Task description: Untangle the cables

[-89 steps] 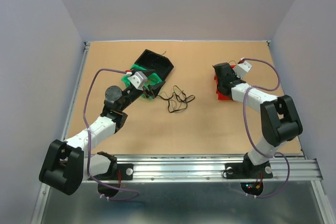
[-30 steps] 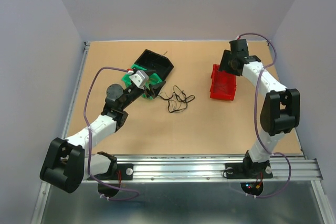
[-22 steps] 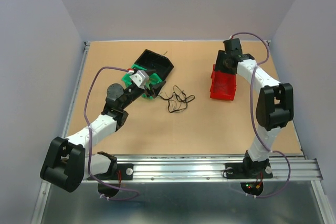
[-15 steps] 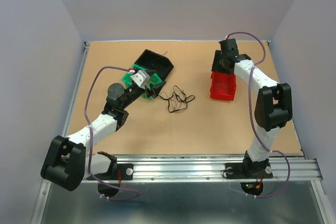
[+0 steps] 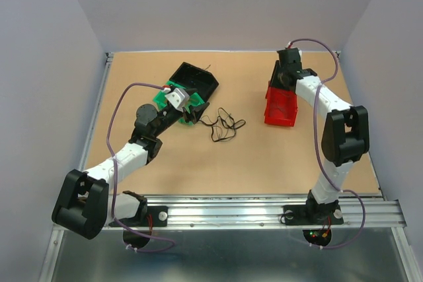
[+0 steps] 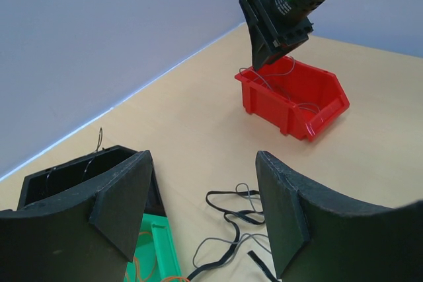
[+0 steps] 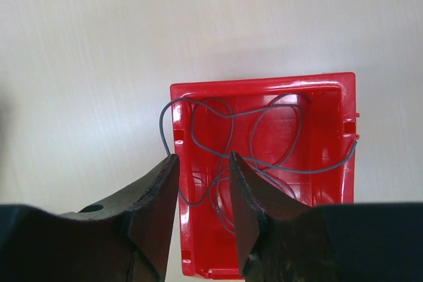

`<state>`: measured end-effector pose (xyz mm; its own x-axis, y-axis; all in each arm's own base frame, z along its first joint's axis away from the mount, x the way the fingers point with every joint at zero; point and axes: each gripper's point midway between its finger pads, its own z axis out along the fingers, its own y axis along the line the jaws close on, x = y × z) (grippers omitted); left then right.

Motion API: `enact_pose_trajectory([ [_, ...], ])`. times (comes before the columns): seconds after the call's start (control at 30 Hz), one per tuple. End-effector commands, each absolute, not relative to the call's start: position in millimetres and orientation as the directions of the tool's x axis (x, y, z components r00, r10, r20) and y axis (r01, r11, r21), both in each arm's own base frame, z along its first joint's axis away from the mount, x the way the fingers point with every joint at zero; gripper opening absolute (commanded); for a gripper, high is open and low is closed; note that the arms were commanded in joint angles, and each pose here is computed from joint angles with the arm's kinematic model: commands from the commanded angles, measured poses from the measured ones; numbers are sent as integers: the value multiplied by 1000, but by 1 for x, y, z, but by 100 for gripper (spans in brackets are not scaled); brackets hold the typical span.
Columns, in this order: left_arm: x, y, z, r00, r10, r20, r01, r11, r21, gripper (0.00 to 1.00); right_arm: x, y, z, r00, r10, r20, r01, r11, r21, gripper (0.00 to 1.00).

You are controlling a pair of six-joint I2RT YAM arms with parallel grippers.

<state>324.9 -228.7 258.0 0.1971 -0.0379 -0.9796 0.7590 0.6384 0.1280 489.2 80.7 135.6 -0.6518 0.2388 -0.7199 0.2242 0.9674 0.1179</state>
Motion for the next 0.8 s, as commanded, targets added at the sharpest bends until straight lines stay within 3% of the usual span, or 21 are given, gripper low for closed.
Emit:
enact_pose_trajectory([
  [0.0,327,-230,294,296,-68,-953,746,640,186,75,495,77,181,-525,287,-801,238,953,186,43],
  [0.4,327,-231,295,295,-67,-953,746,640,185,75,500,106,170,-553,215,-805,128,976,173,49],
  [0.77,327,-231,295,295,-68,-953,747,639,186,75,504,102,139,-590,209,-780,170,976,133,39],
])
